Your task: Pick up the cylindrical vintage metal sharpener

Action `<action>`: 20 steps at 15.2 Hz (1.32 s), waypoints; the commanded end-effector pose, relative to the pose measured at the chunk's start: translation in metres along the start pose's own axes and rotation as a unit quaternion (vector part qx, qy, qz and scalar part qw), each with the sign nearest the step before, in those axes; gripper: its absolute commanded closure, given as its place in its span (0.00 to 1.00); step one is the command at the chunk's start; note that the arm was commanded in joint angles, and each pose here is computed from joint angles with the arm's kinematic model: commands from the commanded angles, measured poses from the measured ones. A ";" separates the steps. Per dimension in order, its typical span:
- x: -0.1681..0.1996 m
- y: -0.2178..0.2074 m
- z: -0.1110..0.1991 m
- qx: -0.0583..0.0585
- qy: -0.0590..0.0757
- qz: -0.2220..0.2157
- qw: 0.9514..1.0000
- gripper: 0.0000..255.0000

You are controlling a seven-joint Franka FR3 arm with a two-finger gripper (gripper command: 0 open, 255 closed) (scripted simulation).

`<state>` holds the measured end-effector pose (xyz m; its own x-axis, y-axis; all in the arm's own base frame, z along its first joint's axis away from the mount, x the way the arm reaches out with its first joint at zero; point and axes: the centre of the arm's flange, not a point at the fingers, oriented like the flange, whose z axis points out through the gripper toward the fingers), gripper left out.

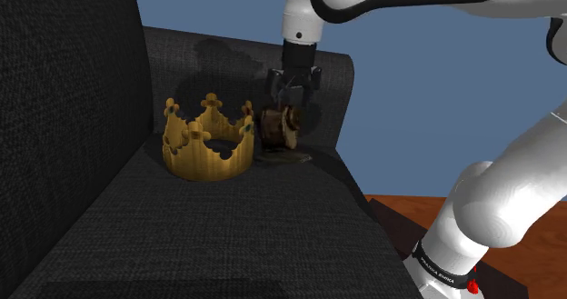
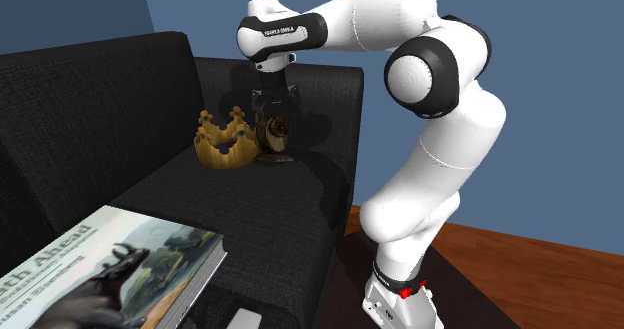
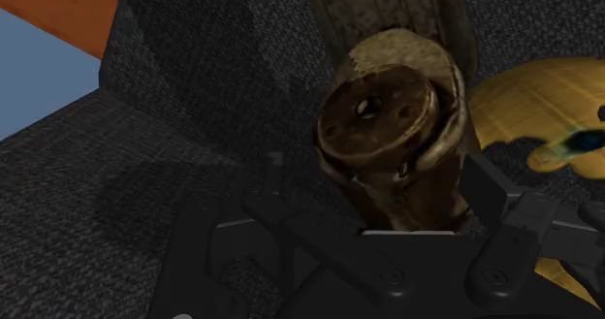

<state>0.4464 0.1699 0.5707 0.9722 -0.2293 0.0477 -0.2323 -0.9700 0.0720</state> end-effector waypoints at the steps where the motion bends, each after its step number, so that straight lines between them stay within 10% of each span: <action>1: 0.023 -0.020 0.025 -0.022 -0.017 0.009 1.000 0.00; 13: 0.039 -0.045 0.065 -0.031 -0.006 0.018 0.999 0.00; 14: 0.039 -0.045 0.066 -0.031 -0.006 0.018 0.999 1.00; 20: 0.039 -0.046 0.066 -0.031 -0.006 0.018 0.999 1.00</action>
<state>0.4974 0.1999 0.5064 0.9629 -0.2660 0.0446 -0.2696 -0.9542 0.1295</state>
